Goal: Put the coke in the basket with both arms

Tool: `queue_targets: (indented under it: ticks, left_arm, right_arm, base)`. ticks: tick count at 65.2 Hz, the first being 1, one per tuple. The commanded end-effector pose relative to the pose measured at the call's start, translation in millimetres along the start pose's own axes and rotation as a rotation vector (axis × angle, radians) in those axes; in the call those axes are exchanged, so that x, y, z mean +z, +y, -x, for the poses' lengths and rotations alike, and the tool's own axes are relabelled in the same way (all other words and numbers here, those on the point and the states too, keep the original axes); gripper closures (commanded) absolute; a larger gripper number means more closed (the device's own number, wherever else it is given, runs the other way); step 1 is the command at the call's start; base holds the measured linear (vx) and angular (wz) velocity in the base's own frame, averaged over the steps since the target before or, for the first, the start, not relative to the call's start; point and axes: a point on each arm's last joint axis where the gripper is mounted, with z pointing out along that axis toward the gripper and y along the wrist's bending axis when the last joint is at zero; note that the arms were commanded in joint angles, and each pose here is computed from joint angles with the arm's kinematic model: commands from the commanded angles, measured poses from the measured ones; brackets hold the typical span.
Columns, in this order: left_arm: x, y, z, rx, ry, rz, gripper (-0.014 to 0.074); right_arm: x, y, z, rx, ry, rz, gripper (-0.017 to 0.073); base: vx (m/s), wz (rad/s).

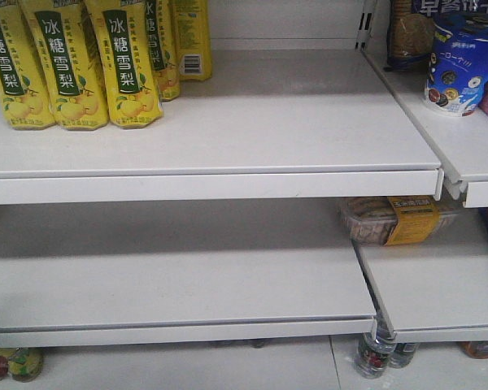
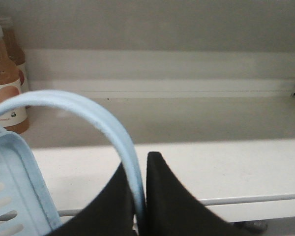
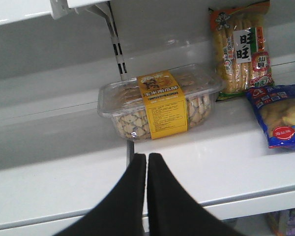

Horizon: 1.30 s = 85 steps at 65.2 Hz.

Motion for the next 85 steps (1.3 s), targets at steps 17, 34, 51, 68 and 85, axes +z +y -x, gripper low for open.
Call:
queue_targets:
  ticks: [17, 34, 51, 68, 85]
  left_arm:
    - [-3.2, -2.1, 16.4, 0.098, -0.183, -0.014, 0.0600]
    - [-3.2, -2.1, 16.4, 0.098, -0.183, -0.014, 0.0600]
    - [-3.2, -2.1, 16.4, 0.098, -0.183, -0.014, 0.0600]
    - [-3.2, -2.1, 16.4, 0.098, -0.183, -0.014, 0.0600]
    - [-3.2, -2.1, 16.4, 0.098, -0.183, -0.014, 0.0600]
  right_arm:
    - [-0.8, 2.5, 5.5, -0.015, -0.099, 0.033, 0.0564]
    - [-0.9, 2.7, 5.9, -0.014, -0.103, 0.035, 0.0564]
    - [-0.9, 2.7, 5.9, -0.014, -0.103, 0.035, 0.0564]
    - [-0.8, 2.3, 5.2, -0.017, -0.094, 0.030, 0.0564]
    - [-0.8, 2.3, 5.2, -0.017, -0.094, 0.030, 0.0564]
  base:
    - [0.00, 0.00]
    - [0.00, 0.00]
    - [0.00, 0.00]
    - [0.00, 0.00]
    - [0.00, 0.00]
